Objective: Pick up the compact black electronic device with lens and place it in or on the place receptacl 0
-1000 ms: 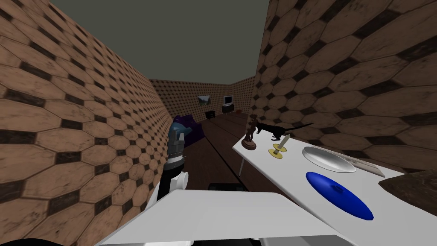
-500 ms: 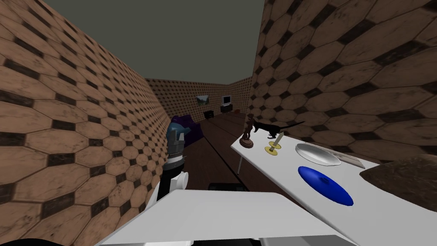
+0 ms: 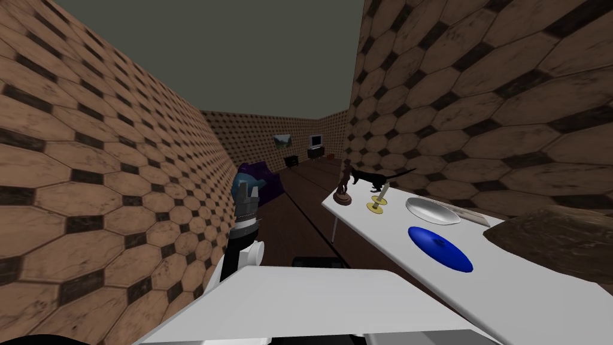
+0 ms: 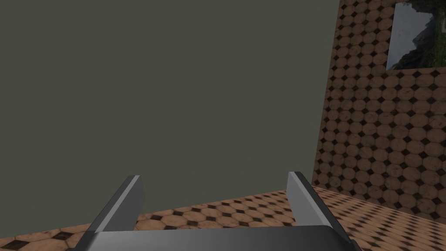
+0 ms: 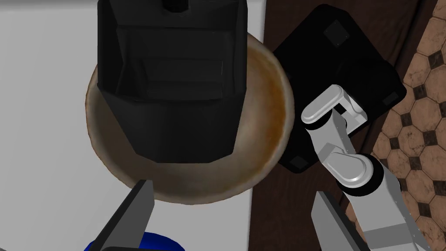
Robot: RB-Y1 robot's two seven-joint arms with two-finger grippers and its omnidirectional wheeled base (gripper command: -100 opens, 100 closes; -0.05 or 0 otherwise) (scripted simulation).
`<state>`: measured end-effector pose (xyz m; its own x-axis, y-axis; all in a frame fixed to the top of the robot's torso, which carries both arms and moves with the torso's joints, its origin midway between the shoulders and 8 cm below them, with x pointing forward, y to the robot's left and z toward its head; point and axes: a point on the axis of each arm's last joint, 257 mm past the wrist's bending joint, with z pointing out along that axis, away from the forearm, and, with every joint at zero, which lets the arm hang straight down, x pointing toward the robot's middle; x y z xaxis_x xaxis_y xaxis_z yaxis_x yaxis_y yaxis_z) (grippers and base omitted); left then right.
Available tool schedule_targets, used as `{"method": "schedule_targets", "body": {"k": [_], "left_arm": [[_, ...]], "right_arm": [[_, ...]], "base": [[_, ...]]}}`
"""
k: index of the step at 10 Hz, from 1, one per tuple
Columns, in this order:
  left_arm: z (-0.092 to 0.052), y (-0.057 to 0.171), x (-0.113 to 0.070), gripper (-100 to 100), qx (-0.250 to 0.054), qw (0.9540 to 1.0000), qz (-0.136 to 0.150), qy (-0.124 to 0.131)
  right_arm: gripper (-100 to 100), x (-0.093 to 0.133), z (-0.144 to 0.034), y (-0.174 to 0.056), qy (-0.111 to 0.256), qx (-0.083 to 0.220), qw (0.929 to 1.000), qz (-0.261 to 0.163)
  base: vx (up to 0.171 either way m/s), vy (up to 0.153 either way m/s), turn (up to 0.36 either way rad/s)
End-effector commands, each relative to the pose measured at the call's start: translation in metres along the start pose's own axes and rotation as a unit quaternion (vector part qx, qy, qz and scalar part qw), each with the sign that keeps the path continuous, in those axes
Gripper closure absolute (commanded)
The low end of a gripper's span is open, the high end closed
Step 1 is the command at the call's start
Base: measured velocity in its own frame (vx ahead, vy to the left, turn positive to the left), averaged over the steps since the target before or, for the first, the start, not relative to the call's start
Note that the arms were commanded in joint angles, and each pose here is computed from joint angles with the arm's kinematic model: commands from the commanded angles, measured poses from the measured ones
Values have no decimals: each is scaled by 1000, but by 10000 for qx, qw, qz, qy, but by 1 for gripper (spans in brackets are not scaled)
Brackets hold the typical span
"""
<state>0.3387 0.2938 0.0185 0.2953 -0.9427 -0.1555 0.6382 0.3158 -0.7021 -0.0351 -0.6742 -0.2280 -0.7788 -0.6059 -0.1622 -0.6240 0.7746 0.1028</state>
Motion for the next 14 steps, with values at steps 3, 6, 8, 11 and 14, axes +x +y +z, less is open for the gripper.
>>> {"method": "schedule_targets", "body": {"k": [3,6,8,11,14], "left_arm": [[0,0,0,0,0,10000,0,0],[0,0,0,0,0,10000,0,0],[0,0,0,0,0,10000,0,0],[0,0,0,0,0,10000,0,0],[0,0,0,0,0,10000,0,0]], "right_arm": [[-100,-22,9,3,-206,-204,9996,-32],[-100,-28,11,-3,-188,-237,9995,63],[-100,-39,13,-12,-175,-253,9993,-214],[-100,-57,19,-8,-341,-441,9982,-213],[-100,-70,20,-20,-270,-443,9982,-302]], "base": [[-12,-8,-47],[-44,-14,-36],[3,2,0],[-15,-10,-58],[-42,-12,-23]]}}
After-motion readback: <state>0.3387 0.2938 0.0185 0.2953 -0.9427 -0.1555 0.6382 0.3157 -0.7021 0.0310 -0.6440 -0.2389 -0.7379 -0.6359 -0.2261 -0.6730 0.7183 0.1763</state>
